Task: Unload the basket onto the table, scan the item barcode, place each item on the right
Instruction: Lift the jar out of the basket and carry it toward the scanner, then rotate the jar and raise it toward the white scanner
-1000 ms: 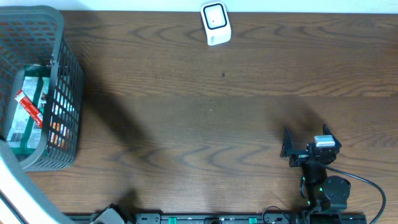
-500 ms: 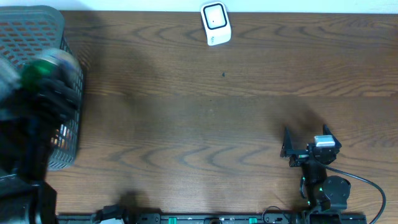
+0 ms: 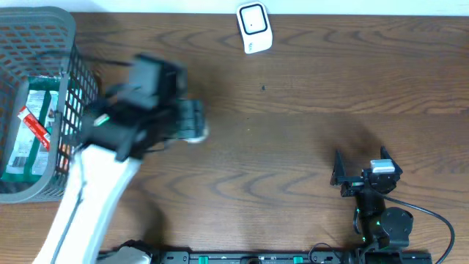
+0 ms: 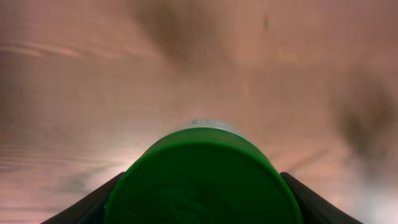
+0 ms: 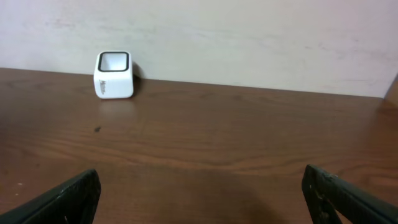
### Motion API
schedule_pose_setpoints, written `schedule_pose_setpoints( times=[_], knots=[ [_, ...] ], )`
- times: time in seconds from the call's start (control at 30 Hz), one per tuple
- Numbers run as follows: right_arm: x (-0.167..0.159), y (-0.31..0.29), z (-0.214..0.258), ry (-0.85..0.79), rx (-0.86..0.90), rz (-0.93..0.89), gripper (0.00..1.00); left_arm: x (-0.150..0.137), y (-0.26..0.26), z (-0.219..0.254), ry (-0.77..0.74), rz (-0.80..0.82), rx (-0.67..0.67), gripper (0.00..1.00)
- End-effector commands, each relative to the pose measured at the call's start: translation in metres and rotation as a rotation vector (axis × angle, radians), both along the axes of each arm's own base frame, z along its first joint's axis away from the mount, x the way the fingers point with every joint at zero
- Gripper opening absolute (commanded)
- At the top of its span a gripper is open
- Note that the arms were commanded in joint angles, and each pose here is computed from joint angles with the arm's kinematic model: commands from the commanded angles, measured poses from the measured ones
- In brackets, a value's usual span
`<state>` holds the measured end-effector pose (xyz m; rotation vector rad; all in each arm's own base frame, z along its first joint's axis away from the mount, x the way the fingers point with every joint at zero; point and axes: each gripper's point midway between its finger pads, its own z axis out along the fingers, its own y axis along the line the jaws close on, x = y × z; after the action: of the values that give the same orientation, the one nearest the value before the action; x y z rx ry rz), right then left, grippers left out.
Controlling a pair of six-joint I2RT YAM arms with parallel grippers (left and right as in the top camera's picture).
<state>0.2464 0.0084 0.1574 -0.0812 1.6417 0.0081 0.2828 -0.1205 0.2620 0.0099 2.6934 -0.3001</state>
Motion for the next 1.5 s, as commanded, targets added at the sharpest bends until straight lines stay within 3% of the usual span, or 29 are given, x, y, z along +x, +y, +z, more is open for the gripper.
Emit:
schedule_pose_setpoints(
  times=[0.0, 0.3, 0.73, 1.0, 1.3, 1.47],
  knots=[
    [0.0, -0.003, 0.0, -0.002, -0.012, -0.01, 0.99, 0.0, -0.029, -0.04, 0.141, -0.077, 0.051, 0.57],
    [0.0, -0.003, 0.0, -0.002, -0.012, -0.01, 0.99, -0.014, -0.07, -0.118, 0.515, -0.201, 0.074, 0.57],
    [0.0, -0.003, 0.0, -0.002, -0.012, -0.01, 0.99, -0.027, -0.087, -0.185, 0.74, -0.247, 0.133, 0.56],
    [0.0, -0.003, 0.0, -0.002, -0.012, -0.01, 0.99, -0.036, -0.106, -0.21, 0.763, -0.318, 0.17, 0.56],
    [0.0, -0.003, 0.0, -0.002, -0.012, -0.01, 0.99, -0.017, -0.12, -0.217, 0.673, -0.331, 0.129, 0.58],
    [0.0, -0.003, 0.0, -0.002, -0.012, -0.01, 0.99, -0.008, -0.127, -0.22, 0.629, -0.334, 0.109, 0.8]
  ],
)
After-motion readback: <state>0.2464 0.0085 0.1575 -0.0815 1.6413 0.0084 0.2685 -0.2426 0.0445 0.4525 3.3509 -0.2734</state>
